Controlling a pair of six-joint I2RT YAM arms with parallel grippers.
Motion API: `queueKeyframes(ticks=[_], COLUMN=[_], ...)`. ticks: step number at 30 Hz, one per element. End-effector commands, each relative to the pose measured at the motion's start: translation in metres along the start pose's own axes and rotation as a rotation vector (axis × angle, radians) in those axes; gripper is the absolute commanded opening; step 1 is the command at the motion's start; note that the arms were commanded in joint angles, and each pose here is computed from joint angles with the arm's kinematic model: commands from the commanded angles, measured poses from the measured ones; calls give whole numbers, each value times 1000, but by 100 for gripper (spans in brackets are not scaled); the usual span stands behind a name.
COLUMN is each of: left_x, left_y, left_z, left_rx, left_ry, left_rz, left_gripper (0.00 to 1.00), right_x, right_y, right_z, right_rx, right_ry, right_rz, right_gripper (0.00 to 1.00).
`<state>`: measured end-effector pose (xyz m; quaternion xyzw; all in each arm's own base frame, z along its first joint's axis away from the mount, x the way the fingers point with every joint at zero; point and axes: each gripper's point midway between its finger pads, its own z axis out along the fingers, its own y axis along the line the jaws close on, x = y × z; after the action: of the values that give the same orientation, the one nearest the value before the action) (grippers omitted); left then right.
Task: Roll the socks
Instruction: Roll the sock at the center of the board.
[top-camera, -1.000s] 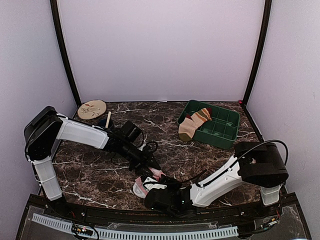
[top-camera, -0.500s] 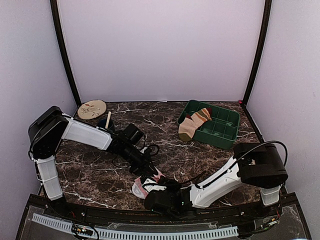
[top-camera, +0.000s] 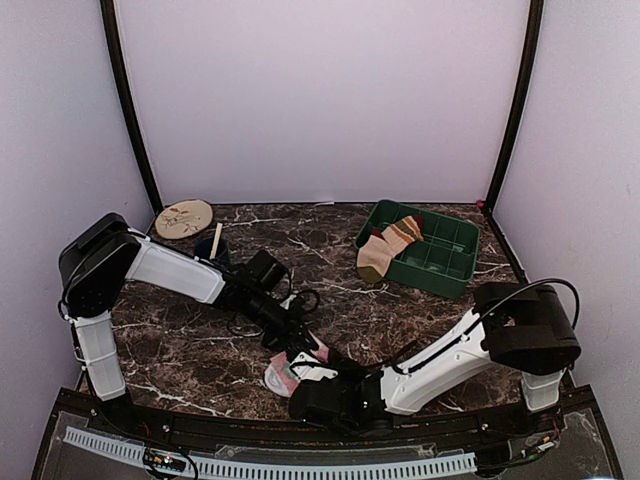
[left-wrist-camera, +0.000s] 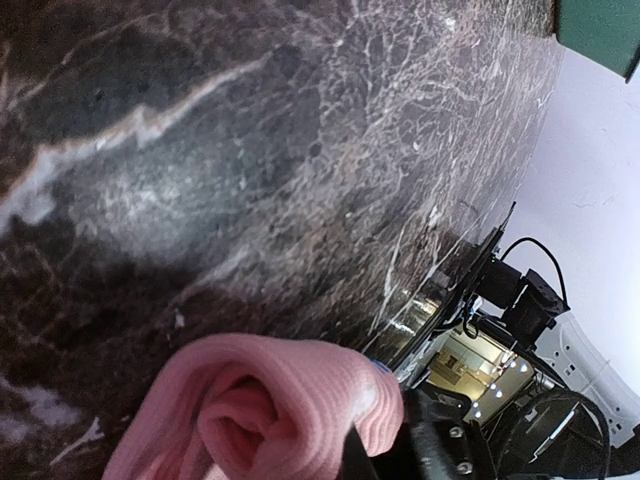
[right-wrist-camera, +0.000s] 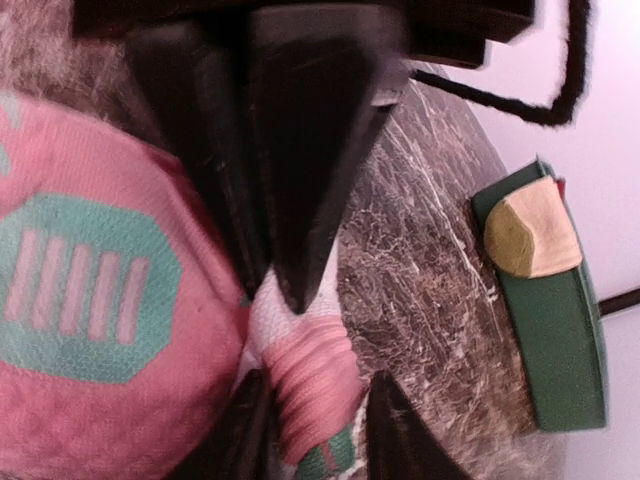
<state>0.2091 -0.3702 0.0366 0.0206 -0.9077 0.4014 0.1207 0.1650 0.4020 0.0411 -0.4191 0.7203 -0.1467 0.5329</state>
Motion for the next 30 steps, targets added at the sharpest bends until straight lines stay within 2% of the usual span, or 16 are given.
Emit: queueKeyframes(ticks=[1, 3, 5, 17, 25, 30], left_x=[-5, -5, -6, -19, -22, -22], left_y=[14, 15, 14, 10, 17, 20], left_z=[0, 1, 1, 3, 3, 2], left_rx=[-26, -21, -17, -3, 10, 21], left_ry=[-79, -102, -124, -232, -289, -329], left_rz=[-13, -7, -2, 43, 68, 109], left_gripper=[0, 0, 0, 0, 0, 0], right_x=[-6, -7, -11, -20, -13, -15], right_y=[-11, -15, -20, -51, -74, -76], right_z=[-12, -15, -20, -42, -34, -23], right_rx=[-42, -66, -93, -206, -356, -448], right_ry=[29, 39, 41, 33, 59, 73], right_rz=[142, 202, 261, 564, 878, 1003], right_gripper=[43, 52, 54, 57, 57, 58])
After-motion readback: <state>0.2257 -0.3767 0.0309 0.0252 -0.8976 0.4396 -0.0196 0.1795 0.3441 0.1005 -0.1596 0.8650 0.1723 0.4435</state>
